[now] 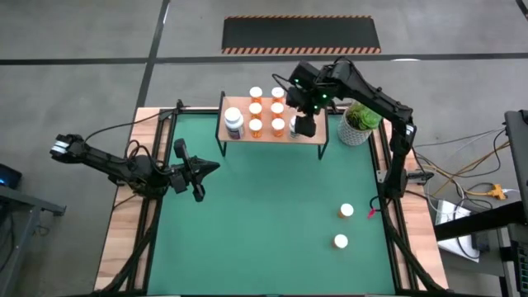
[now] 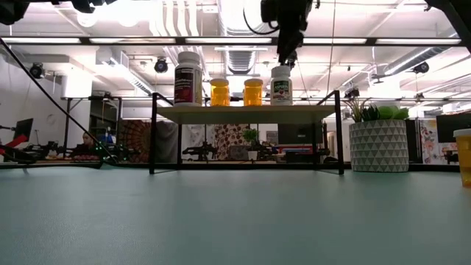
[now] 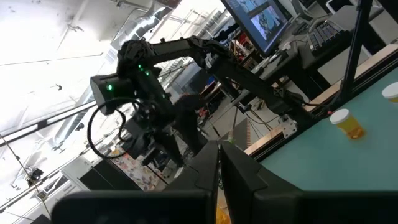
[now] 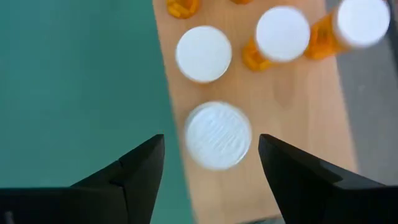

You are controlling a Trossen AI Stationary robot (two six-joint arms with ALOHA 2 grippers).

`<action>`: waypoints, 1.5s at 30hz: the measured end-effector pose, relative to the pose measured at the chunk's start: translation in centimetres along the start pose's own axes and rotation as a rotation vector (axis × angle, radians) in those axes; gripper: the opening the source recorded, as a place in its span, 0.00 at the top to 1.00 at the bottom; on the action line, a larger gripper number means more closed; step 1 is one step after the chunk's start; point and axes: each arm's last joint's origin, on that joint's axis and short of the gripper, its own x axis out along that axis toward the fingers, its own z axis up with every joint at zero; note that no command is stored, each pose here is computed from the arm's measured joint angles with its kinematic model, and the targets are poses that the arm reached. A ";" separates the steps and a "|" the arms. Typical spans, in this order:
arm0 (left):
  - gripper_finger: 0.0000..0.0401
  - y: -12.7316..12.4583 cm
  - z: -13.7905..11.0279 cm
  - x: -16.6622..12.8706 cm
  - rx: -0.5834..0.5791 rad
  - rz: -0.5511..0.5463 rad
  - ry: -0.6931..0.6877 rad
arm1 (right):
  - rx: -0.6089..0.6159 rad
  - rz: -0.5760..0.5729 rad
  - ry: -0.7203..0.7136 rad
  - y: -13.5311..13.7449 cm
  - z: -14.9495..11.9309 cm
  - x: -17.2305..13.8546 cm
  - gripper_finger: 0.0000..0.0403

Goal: Pick and place medicine bottles onto shelf by color
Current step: Put the orange pill bottle on the shelf

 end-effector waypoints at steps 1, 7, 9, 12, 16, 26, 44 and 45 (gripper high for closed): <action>1.00 0.0 0.0 0.0 0.000 0.000 0.000 | 0.033 0.004 0.004 0.3 0.0 -0.4 0.38; 1.00 0.0 0.0 0.0 -0.005 0.000 0.000 | 0.264 0.038 -0.001 2.7 -0.1 -2.2 0.41; 1.00 0.0 0.0 0.0 -0.006 0.001 -0.001 | 0.334 0.088 -0.006 3.9 -0.1 -2.6 0.42; 1.00 0.0 0.0 0.0 -0.007 0.000 -0.001 | 0.397 0.181 -0.004 6.3 -0.2 -3.4 0.42; 1.00 0.0 0.0 0.0 -0.007 0.000 -0.001 | 0.393 0.215 0.014 10.3 -0.6 -4.0 0.43; 1.00 0.0 0.0 0.0 -0.033 0.001 -0.002 | 0.483 0.130 0.202 20.6 -3.3 -1.3 0.42; 1.00 -0.1 -0.1 0.1 -0.084 -0.005 0.004 | 0.724 -0.236 0.512 24.4 -14.9 6.6 0.24; 1.00 -0.2 -0.1 0.1 -0.083 -0.007 0.005 | 0.739 -0.235 0.516 24.2 -15.4 7.0 0.24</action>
